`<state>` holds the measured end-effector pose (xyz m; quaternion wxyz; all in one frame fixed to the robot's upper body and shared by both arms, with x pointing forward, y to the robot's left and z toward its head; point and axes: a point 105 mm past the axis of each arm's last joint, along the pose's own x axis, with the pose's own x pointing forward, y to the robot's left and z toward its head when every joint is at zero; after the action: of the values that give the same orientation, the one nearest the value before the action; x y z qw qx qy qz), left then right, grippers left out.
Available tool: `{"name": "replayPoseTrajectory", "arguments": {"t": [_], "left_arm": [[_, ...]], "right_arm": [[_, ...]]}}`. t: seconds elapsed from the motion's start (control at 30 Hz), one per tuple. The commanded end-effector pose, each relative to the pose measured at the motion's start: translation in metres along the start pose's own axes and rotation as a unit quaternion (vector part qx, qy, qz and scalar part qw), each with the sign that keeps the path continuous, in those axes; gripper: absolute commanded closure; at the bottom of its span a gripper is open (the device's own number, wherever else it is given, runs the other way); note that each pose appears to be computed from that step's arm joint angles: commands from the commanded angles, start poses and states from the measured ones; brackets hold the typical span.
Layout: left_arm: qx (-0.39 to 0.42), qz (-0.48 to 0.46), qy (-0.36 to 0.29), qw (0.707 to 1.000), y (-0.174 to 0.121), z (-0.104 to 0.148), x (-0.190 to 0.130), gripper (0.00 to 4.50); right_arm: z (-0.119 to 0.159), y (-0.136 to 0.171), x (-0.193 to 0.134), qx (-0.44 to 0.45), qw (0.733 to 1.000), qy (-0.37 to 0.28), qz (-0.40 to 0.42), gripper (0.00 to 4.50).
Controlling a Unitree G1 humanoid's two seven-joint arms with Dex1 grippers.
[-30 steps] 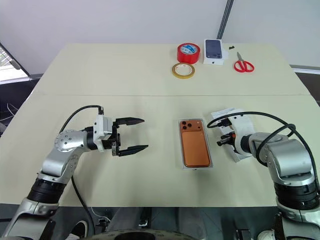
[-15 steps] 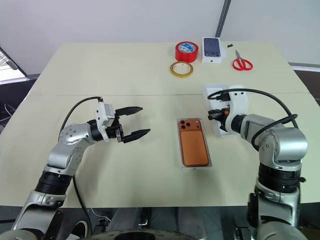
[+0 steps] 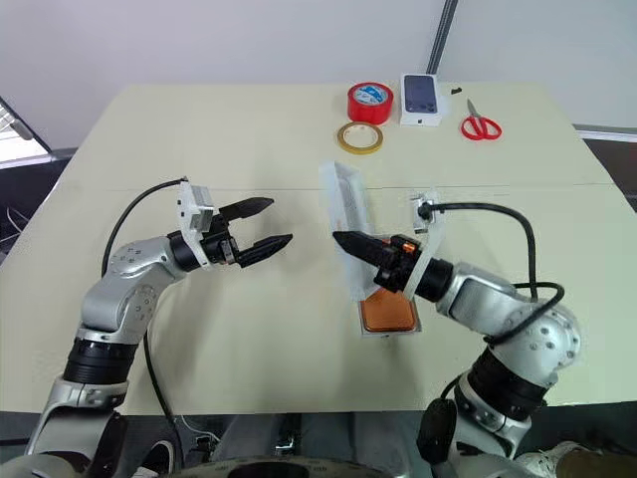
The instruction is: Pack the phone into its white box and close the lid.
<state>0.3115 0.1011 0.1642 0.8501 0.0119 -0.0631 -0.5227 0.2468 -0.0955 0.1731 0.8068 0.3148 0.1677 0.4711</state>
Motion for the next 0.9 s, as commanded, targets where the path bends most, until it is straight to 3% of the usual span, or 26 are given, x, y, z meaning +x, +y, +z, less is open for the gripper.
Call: {"name": "replayPoseTrajectory", "arguments": {"t": [0.03,0.17,0.3,0.47,0.73,0.9], "left_arm": [[0.0,-0.017,-0.019,1.0,-0.011,0.01,0.0,0.52],[-0.006,-0.022,-0.021,1.0,-0.014,0.011,0.001,2.22],[-0.004,-0.04,-0.012,0.999,-0.022,0.007,0.0,4.34],[-0.011,-0.032,-0.022,0.999,-0.026,0.009,0.004,4.43],[-0.019,-0.054,-0.008,0.998,-0.037,-0.002,0.009,4.43],[-0.027,-0.081,0.0,0.996,-0.053,-0.014,0.02,4.43]], "right_arm": [[-0.019,0.015,-0.01,0.056,0.998,0.018,0.026,4.5],[-0.013,0.027,-0.01,0.097,0.995,0.01,0.036,4.5],[-0.012,0.014,-0.003,0.139,0.99,-0.014,0.004,4.5],[0.0,0.031,0.015,0.141,0.988,-0.044,0.047,4.5],[-0.031,0.011,0.011,0.181,0.983,0.01,-0.003,4.5],[-0.027,0.0,0.008,0.193,0.981,-0.002,-0.016,4.5]]}}
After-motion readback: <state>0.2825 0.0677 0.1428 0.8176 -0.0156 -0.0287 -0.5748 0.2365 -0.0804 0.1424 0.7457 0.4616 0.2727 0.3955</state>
